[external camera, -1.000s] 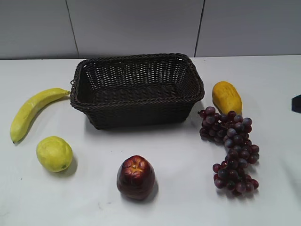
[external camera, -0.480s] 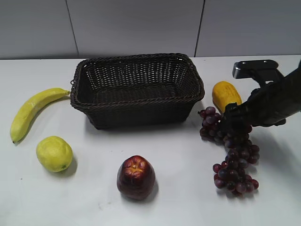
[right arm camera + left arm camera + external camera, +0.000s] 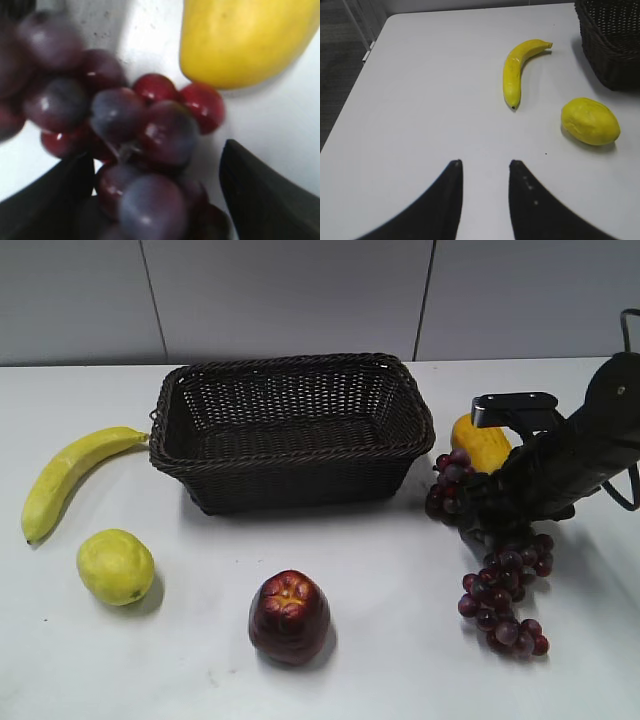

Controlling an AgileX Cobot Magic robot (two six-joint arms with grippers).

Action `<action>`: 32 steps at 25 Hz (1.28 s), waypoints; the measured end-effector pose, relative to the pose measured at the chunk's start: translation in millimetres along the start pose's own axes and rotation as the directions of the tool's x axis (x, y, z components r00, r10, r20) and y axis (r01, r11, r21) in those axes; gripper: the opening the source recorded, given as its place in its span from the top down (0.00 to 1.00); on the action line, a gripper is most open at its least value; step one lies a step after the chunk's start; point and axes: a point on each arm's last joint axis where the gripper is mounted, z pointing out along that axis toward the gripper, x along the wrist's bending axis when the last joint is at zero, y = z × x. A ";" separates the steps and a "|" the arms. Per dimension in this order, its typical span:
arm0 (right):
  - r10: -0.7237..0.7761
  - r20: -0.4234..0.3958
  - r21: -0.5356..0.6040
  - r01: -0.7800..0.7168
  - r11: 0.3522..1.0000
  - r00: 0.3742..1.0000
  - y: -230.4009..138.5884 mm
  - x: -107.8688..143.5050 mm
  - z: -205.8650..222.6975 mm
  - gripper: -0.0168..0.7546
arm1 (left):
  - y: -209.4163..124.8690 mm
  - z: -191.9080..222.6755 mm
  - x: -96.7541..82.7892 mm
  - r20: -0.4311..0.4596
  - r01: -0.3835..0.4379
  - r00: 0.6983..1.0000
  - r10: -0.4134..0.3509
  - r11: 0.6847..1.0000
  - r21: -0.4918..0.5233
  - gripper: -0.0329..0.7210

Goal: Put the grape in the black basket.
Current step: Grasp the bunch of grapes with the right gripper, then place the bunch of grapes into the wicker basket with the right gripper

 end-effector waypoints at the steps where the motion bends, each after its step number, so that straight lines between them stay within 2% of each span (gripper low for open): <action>1: 0.000 -0.001 0.003 0.000 1.000 1.000 -0.3 0.0 0.2 0.38 | 0.0 0.0 0.0 0.000 0.000 1.000 0.000 1.000 0.000 0.64; 2: 0.000 -0.001 0.005 0.000 1.000 1.000 -0.5 0.0 0.5 0.50 | 0.0 0.0 0.0 0.000 0.000 1.000 0.000 1.000 0.000 0.64; 3: 0.000 -0.001 0.005 0.000 1.000 1.000 -0.6 0.0 0.5 0.56 | 0.0 0.0 0.0 0.000 0.000 1.000 0.000 1.000 0.000 0.64; 12: -0.003 -0.006 0.007 0.003 1.000 1.000 0.0 0.9 -3.7 0.56 | 0.0 0.0 0.0 0.000 0.000 1.000 0.000 1.000 0.000 0.64; 17: -0.026 -0.052 -0.008 0.026 1.000 0.998 7.6 10.0 -47.6 0.56 | 0.0 0.0 0.0 0.000 0.000 1.000 0.000 1.000 0.000 0.64; 21: -0.081 -0.091 -0.187 0.063 0.980 0.993 35.7 23.4 -127.5 0.57 | 0.0 0.0 0.0 0.000 0.000 1.000 0.000 1.000 0.000 0.64; 25: -0.142 -0.103 -0.404 0.089 0.911 0.984 70.4 36.3 -208.9 0.58 | 0.0 0.0 0.0 0.000 0.000 1.000 0.000 1.000 0.000 0.64; 28: -0.193 -0.125 -0.512 0.103 0.853 0.973 96.5 46.2 -249.6 0.58 | 0.0 0.0 0.0 0.000 0.000 1.000 0.000 1.000 0.000 0.64; 32: -0.265 -0.138 -0.620 0.126 0.775 0.954 129.3 64.5 -277.4 0.58 | 0.0 0.0 0.0 0.000 0.000 1.000 0.000 1.000 0.000 0.64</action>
